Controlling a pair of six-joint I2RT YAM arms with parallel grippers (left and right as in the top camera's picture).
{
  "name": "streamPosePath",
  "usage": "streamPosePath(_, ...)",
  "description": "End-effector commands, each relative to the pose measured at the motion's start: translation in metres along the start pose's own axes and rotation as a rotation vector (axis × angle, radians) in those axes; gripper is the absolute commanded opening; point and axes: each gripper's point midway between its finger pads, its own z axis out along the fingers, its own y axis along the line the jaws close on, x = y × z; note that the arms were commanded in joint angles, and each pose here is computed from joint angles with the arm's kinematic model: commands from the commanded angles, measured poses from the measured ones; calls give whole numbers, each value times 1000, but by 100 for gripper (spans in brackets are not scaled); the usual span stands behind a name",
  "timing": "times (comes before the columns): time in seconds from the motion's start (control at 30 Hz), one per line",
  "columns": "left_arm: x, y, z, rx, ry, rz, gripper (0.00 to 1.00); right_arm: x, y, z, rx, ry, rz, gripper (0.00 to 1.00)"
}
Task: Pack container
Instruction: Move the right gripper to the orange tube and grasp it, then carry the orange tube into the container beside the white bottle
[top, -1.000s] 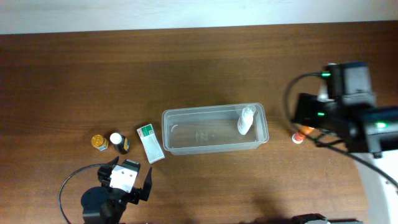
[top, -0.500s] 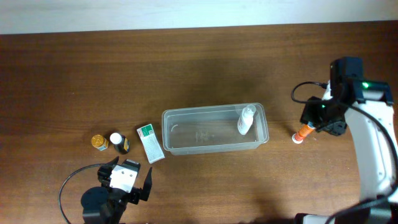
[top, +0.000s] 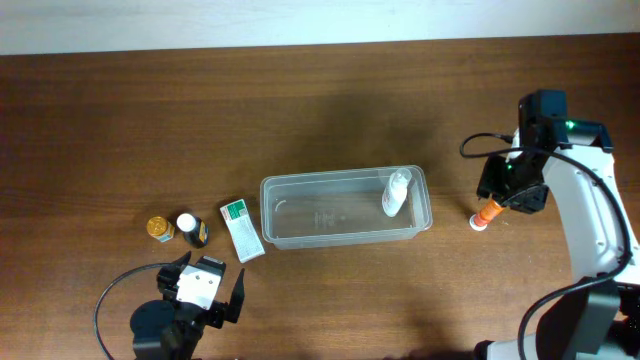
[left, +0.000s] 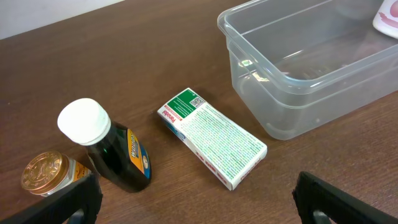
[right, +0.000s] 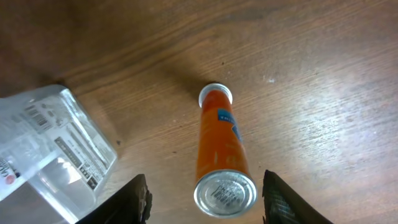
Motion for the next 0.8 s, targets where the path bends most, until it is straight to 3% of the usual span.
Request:
streamPosePath(0.0, -1, -1, 0, 7, -10, 8, 99, 2, -7, 9, 31, 11, 18, 52)
streamPosePath(0.5, -1, -1, 0, 7, -10, 8, 99, -1, -7, 15, 31, -5, 32, 46)
streamPosePath(0.77, -1, -1, 0, 7, -10, 8, 99, 2, -8, 19, 33, 3, 36, 29)
